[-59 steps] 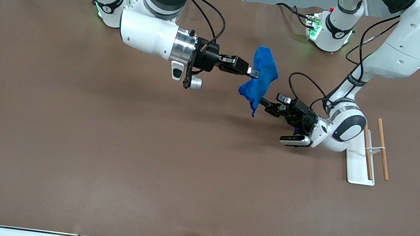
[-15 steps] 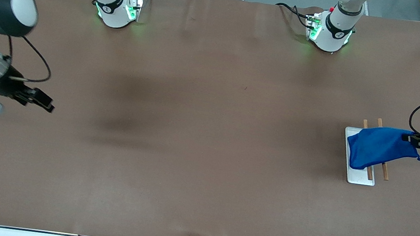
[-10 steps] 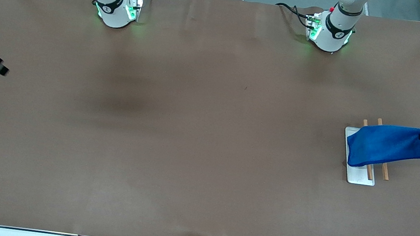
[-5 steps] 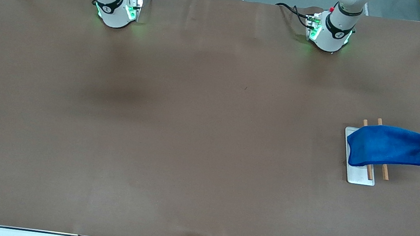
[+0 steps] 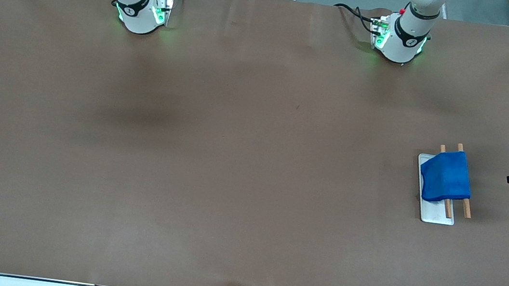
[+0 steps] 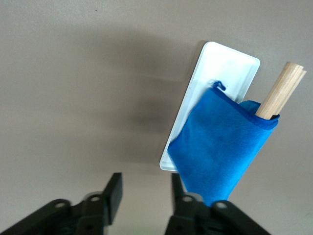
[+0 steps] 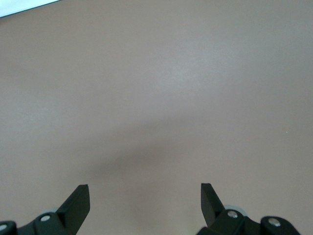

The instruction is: Right arm passes towel to left arm to hang

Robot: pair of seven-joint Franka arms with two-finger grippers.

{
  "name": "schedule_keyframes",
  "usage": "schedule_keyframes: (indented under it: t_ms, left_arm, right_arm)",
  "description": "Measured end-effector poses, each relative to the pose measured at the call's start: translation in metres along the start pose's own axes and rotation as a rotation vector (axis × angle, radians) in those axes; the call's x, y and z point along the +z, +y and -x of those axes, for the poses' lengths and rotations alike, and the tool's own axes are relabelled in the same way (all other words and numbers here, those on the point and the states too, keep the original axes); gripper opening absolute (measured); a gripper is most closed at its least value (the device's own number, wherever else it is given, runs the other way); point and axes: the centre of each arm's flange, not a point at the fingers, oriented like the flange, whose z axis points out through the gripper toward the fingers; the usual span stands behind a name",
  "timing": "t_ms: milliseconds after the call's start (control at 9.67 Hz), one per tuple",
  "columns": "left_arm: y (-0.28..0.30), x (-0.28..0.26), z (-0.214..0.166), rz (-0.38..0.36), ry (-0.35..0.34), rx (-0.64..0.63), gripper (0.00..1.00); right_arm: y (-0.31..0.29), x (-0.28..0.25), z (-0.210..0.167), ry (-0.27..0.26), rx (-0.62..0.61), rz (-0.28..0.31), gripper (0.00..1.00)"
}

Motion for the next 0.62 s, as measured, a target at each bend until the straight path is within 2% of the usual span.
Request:
schedule_keyframes:
  t_ms: [310,414,621]
  left_arm:
    - [0.032,-0.039,0.006,-0.015,0.065,-0.014,0.96]
    - [0.058,-0.059,0.012,-0.019,0.096,-0.024,1.00]
    - [0.122,-0.095,0.029,-0.024,0.150,-0.027,1.00]
  right_arm:
    - [-0.012,0.001,0.000,0.001,-0.028,0.017,1.00]
    - [-0.023,0.001,0.001,0.001,-0.050,0.033,1.00]
    - [-0.032,0.001,0.002,0.003,-0.065,0.037,1.00]
